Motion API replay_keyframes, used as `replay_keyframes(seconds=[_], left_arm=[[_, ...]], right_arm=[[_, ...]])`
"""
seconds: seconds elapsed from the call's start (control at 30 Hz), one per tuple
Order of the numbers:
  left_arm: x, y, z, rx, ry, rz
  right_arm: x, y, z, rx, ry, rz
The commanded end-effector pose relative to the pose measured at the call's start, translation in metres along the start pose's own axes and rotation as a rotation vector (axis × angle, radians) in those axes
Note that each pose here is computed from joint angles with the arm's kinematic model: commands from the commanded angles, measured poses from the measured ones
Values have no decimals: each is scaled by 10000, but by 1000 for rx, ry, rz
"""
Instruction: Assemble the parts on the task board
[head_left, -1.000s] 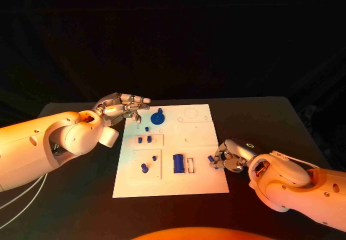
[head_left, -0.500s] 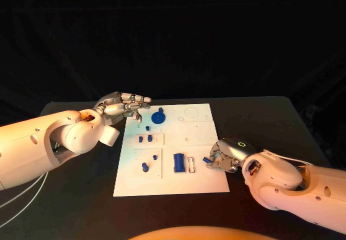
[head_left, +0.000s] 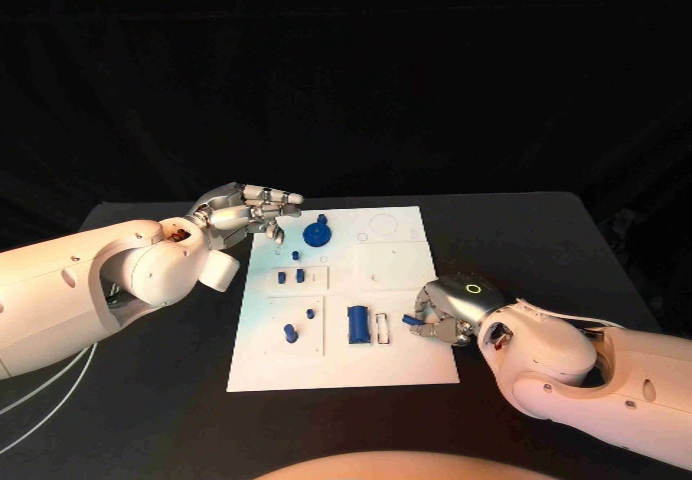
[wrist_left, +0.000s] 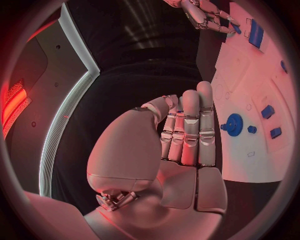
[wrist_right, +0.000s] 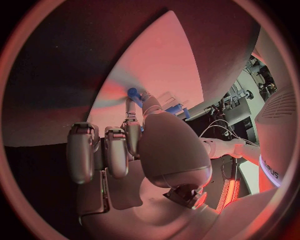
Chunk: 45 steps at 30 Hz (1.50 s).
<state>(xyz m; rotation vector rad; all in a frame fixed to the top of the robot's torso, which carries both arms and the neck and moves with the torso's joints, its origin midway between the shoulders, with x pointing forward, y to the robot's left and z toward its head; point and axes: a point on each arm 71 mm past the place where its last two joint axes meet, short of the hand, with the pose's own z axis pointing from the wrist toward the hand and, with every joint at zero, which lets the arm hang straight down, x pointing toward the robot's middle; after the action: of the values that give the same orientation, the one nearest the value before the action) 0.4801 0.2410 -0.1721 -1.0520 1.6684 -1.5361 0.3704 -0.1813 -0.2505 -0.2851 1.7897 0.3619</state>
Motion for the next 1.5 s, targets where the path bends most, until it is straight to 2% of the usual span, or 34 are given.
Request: replay_keyframes(seconds=[0.03, 0.4, 0.7, 0.83, 1.2, 1.5], left_arm=[[25, -5, 4, 5, 20, -8], [37, -4, 14, 5, 23, -8], [40, -4, 14, 5, 24, -8], [43, -4, 13, 5, 25, -9], [54, -4, 14, 3, 29, -9], [59, -4, 13, 2, 31, -10]], right_arm=[[153, -109, -35, 82, 72, -6], [-56, -37, -68, 118, 5, 261], [-130, 48, -73, 124, -2, 371], [-117, 92, -52, 128, 18, 413], [10, 224, 63, 126, 120, 468], [62, 288, 117, 116, 156, 466]])
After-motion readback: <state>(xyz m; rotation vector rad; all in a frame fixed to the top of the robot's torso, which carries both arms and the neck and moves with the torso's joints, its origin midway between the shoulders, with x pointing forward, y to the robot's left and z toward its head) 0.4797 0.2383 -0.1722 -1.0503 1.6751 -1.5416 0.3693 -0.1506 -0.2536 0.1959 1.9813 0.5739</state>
